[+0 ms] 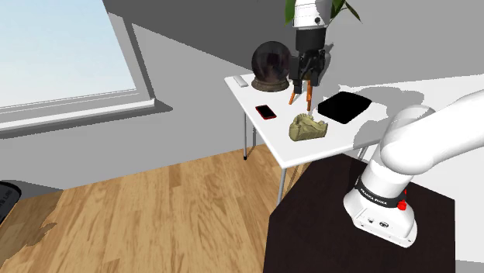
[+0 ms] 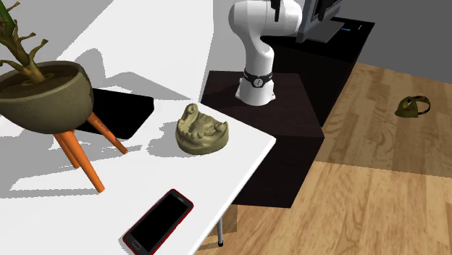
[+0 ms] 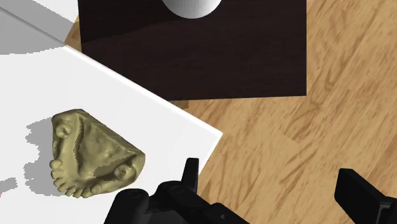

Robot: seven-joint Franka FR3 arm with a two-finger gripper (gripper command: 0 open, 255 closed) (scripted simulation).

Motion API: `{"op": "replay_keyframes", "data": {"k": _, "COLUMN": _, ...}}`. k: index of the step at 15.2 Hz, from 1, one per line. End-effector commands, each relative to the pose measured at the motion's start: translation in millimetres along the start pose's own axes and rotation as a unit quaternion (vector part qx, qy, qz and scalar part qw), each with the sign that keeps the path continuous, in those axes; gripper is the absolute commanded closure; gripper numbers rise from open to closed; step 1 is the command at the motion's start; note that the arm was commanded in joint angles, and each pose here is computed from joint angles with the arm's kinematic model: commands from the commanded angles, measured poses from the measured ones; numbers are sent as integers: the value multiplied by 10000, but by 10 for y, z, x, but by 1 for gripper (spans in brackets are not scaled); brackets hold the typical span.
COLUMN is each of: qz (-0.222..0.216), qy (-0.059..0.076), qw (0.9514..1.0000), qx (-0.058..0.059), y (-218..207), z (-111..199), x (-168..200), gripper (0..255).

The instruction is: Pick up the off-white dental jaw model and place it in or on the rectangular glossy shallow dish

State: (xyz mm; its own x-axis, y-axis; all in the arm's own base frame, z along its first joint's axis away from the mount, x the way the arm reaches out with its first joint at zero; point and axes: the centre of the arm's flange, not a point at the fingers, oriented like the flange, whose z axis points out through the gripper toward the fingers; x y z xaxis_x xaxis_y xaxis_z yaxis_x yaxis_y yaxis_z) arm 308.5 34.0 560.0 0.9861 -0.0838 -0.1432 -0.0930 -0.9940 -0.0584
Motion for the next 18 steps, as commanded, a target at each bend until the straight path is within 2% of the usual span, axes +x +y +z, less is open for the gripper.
{"op": "replay_keyframes", "data": {"k": 1, "qz": 0, "qy": 0, "qw": 10000, "qx": 0, "y": 0, "z": 0, "x": 0, "gripper": 0}}
{"op": "replay_keyframes", "data": {"k": 18, "qz": -573, "qy": 297, "qw": 9969, "qx": 452, "y": 2005, "z": 1092, "x": 544, "gripper": 0}}
